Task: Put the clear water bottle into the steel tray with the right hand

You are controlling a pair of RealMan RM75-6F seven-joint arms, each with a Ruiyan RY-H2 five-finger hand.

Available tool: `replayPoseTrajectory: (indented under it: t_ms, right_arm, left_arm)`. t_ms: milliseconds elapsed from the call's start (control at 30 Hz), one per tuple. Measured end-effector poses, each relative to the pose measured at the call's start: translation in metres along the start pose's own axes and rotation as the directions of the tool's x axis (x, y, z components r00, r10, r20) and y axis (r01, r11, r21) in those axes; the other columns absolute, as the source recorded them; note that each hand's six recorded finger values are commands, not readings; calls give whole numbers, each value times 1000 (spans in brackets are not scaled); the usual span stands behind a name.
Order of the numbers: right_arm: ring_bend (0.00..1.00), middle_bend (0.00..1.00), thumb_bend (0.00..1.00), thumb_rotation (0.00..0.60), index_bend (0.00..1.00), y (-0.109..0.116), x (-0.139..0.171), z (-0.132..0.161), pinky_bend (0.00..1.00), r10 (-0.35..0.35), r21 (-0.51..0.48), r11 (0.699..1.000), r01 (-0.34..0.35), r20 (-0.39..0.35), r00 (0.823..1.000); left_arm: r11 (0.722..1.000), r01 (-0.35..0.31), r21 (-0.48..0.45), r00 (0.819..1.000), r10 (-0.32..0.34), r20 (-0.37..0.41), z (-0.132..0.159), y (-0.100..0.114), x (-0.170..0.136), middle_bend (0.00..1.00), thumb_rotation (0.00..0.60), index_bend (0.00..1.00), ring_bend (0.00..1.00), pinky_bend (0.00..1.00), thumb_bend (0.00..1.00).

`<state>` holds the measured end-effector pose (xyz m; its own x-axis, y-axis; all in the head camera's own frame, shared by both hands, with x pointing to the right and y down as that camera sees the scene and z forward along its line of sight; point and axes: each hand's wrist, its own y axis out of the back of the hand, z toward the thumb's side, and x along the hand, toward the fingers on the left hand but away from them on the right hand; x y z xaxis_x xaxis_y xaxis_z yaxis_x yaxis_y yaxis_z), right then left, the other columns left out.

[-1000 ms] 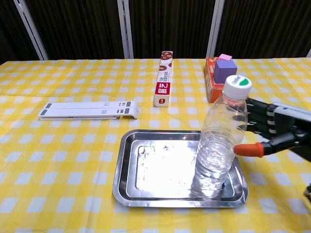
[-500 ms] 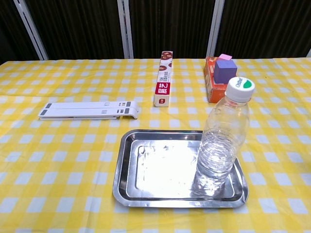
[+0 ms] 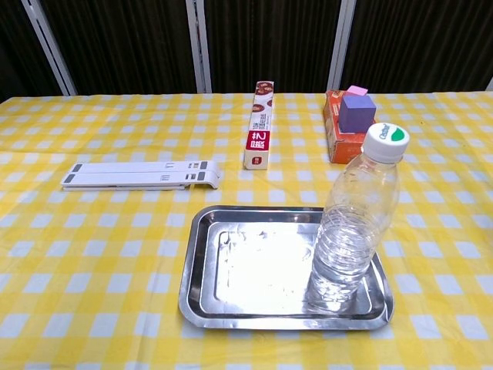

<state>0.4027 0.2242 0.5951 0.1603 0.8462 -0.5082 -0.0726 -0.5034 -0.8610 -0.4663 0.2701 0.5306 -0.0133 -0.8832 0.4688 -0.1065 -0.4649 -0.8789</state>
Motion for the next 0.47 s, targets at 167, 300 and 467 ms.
replayPoseTrajectory:
  t_ms: [167, 300, 467]
  right_arm:
    - [0, 15, 205, 600, 115, 0, 9, -18, 0, -105, 102, 991, 89, 161, 981]
    - [0, 14, 204, 600, 125, 3, 13, -23, 0, -111, 96, 991, 94, 193, 975]
    - [0, 15, 204, 600, 133, 1, 16, -20, 0, -77, 52, 996, 69, 194, 978]
  left_arm:
    - [1000, -4, 5, 1000, 4, 0, 0, 0, 0, 0, 600, 159, 0, 0, 203]
    - [1000, 0, 12, 1000, 0, 2, 1, -1, 0, 0, 600, 159, 0, 0, 203]
    - [1000, 5, 14, 1000, -5, -5, -1, -3, 2, 0, 600, 159, 0, 0, 203]
